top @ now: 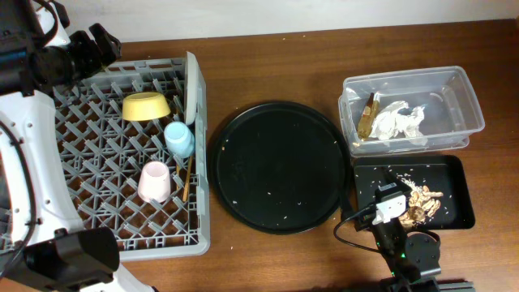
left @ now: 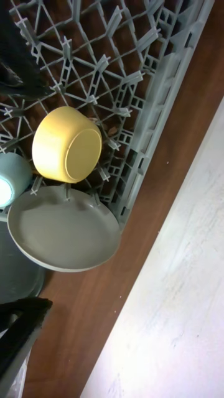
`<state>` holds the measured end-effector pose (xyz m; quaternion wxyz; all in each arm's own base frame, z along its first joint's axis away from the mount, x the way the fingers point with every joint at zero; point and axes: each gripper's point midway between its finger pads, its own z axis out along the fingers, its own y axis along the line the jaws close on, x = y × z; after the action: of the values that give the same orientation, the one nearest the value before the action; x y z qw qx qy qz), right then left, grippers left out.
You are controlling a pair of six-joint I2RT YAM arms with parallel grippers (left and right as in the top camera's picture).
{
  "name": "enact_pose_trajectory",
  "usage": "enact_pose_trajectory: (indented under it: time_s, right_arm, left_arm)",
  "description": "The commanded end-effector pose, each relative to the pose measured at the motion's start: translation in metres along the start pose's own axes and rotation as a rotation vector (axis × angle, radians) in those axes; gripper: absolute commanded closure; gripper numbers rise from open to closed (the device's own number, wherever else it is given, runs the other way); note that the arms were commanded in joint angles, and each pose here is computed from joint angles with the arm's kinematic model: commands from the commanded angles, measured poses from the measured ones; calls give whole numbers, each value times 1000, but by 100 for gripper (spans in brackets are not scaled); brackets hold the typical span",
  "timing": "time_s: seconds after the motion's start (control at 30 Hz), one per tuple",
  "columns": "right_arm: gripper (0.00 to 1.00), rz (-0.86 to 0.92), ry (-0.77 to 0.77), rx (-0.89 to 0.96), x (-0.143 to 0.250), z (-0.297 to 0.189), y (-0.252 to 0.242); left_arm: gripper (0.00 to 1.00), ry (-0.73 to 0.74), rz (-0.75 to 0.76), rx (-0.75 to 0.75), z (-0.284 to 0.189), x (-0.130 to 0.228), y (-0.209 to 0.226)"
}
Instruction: Sort waste into correct bins and load items into the dishwasher rack
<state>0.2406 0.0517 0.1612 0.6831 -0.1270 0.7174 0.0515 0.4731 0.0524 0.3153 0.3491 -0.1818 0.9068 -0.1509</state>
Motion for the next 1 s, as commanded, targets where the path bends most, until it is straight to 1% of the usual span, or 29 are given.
enact_pose_trajectory:
  time_s: [0.0, 0.03, 0.07, 0.1, 0.13, 0.17, 0.2, 0.23, 0.3, 0.33, 0.37, 0.4, 0.43, 0.47, 0.5, 0.53, 0.57, 0.6, 0.73, 0.77, 0.8, 0.83, 0.87, 0.9, 0.93, 0.97]
  right_arm:
    - [1, 9, 6, 16, 3, 0, -3]
    - [1, 9, 6, 16, 3, 0, -3]
    - [1, 9, 6, 16, 3, 0, -3]
    - [1, 9, 6, 16, 3, 0, -3]
    - [1, 9, 6, 16, 3, 0, -3]
    - [1, 9, 6, 16, 3, 0, -3]
    - [1, 9, 6, 16, 3, 0, -3]
    - [1, 9, 6, 16, 3, 0, -3]
    - [1, 9, 6, 16, 3, 0, -3]
    - [1, 9, 6, 16, 3, 0, -3]
    - [1, 9, 6, 16, 3, 0, -3]
    - [1, 9, 6, 16, 3, 0, -3]
    - [1, 9, 6, 16, 3, 0, -3]
    - [1, 9, 6, 16, 3, 0, -3]
    - [1, 9, 6, 16, 3, 0, -3]
    - [1, 9, 6, 16, 3, 0, -3]
    - [1, 9, 6, 16, 3, 0, -3]
    - [1, 9, 6, 16, 3, 0, -3]
    - [1, 9, 6, 16, 3, 0, -3]
    - [1, 9, 6, 16, 3, 0, -3]
    - [1, 9, 6, 16, 3, 0, -3]
    - [1, 9, 6, 16, 3, 0, -3]
    - [1, 9, 6, 16, 3, 0, -3]
    - [1, 9, 6, 16, 3, 0, -3]
    - [1, 9, 6, 16, 3, 0, -3]
    - [1, 9, 6, 16, 3, 0, -3]
  left_arm:
    - [1, -176, 70, 52, -89, -11, -33]
    - [1, -244, 91, 72, -127, -8, -44]
    - [1, -294, 107, 87, -159, 2, -51]
    - [1, -314, 124, 105, -182, 25, -57]
    - [1, -282, 156, 144, -194, 70, -65]
    - [1, -242, 175, 166, -194, 105, -65]
    - [1, -173, 200, 191, -187, 165, -55]
    - [1, -151, 203, 177, -182, 193, -42]
    - [1, -84, 175, 153, -152, 277, 3]
    - [1, -100, 169, 133, -136, 293, 18]
    - [1, -174, 175, 101, -123, 290, 30]
    - [1, -316, 194, 125, -106, 276, 32]
    - [1, -422, 211, 166, -101, 263, 27]
    - [1, -652, 249, 256, -107, 234, 12]
    - [1, -761, 267, 300, -115, 224, 5]
    - [1, -904, 272, 333, -129, 212, 0]
    - [1, -1020, 247, 329, -138, 206, 4]
    - [1, -1057, 208, 296, -135, 207, 14]
    - [1, -1006, 194, 236, -94, 231, 36]
    - [1, -990, 221, 213, -86, 236, 40]
    - [1, -971, 258, 185, -81, 239, 42]
    - [1, -930, 334, 143, -71, 246, 44]
    - [1, -863, 439, 109, -58, 257, 45]
    - [1, -805, 502, 86, -46, 267, 48]
    - [1, -749, 543, 64, -37, 276, 53]
    - [1, -734, 568, 59, -34, 279, 53]
